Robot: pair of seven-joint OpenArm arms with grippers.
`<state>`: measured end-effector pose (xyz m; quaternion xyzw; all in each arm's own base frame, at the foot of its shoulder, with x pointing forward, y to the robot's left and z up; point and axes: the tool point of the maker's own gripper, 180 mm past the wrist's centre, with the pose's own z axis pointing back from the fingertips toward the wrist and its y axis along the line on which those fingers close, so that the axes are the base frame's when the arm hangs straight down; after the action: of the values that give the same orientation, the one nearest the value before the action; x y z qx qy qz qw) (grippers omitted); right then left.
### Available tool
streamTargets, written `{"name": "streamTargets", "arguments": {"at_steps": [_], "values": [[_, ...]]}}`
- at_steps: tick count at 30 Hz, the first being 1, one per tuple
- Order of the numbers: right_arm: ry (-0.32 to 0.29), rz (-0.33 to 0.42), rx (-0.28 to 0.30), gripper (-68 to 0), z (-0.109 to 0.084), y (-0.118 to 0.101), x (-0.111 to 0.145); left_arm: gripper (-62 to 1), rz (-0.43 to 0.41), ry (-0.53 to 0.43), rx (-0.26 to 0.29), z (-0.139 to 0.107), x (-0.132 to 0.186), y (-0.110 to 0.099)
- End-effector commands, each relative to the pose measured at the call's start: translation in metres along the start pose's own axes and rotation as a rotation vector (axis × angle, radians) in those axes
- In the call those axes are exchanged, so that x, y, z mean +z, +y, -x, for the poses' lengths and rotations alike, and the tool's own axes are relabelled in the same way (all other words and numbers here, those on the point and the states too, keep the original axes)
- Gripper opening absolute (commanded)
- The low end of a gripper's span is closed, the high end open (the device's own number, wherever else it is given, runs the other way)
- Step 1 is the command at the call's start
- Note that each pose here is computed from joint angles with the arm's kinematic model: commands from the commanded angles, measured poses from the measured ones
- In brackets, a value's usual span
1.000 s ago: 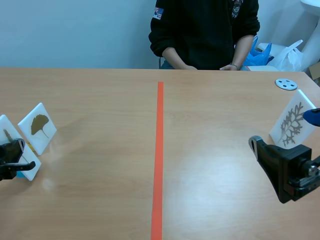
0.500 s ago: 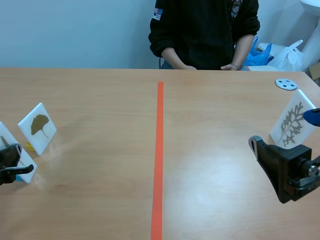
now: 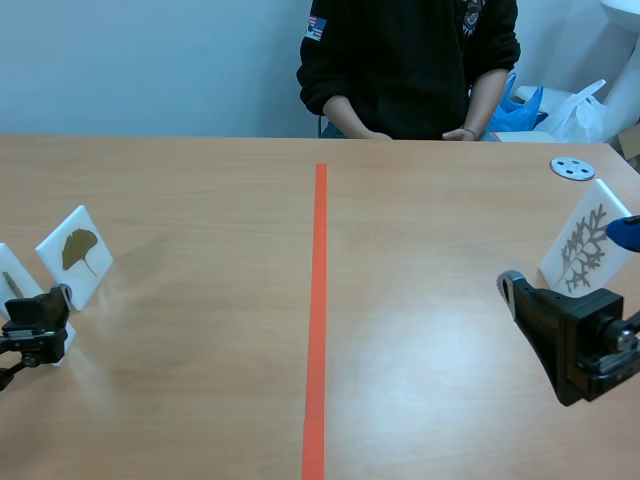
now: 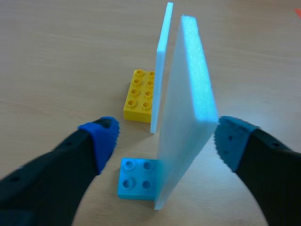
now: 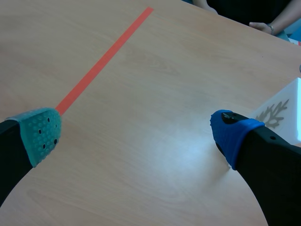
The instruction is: Sort the leaf by its shape. The table is split by an orange tape line. A compound leaf with several leaflets goes to the left side, a simple leaf with one blade goes to the right side. Return to the home posture when a red brick is placed on the table.
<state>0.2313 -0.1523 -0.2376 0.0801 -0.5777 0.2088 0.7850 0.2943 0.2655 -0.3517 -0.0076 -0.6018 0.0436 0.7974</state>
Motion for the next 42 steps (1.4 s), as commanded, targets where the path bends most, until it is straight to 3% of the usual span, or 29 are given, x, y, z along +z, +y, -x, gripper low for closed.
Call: {"name": "streamTargets", "arguments": {"at_steps": [1,4,15,19,22,27,30,37,42], "values": [[-0.040,0.009,0.005,0.4,-0.011,-0.003,-0.001,-5.7,0.021,-0.083,-0.004,-0.024,-0.003,-0.006],[-0.040,0.009,0.004,0.4,-0.011,-0.003,-0.001,-0.7,0.023,-0.119,-0.008,-0.037,-0.003,-0.007],[-0.035,0.009,0.005,0.4,-0.010,-0.003,-0.001,-0.5,0.048,-0.258,-0.031,-0.110,0.023,-0.011],[-0.036,0.012,0.006,0.4,-0.010,-0.004,-0.001,1.4,0.175,-0.236,-0.053,-0.128,0.043,-0.039],[-0.035,0.018,0.009,0.4,-0.010,-0.006,0.000,1.4,0.313,-0.227,-0.103,-0.139,0.062,-0.073],[-0.024,0.035,0.017,0.4,-0.009,-0.013,0.002,1.4,0.548,-0.152,-0.176,-0.135,0.101,-0.131],[-0.009,0.046,0.016,0.4,-0.007,-0.016,0.004,1.4,0.655,-0.119,-0.165,-0.133,0.126,-0.157],[0.017,0.038,-0.009,0.4,-0.002,-0.015,0.008,1.4,0.688,-0.024,-0.167,-0.115,0.142,-0.166],[0.026,0.037,-0.010,0.4,0.001,-0.014,0.010,1.4,0.705,-0.014,-0.149,-0.111,0.143,-0.173]]}}
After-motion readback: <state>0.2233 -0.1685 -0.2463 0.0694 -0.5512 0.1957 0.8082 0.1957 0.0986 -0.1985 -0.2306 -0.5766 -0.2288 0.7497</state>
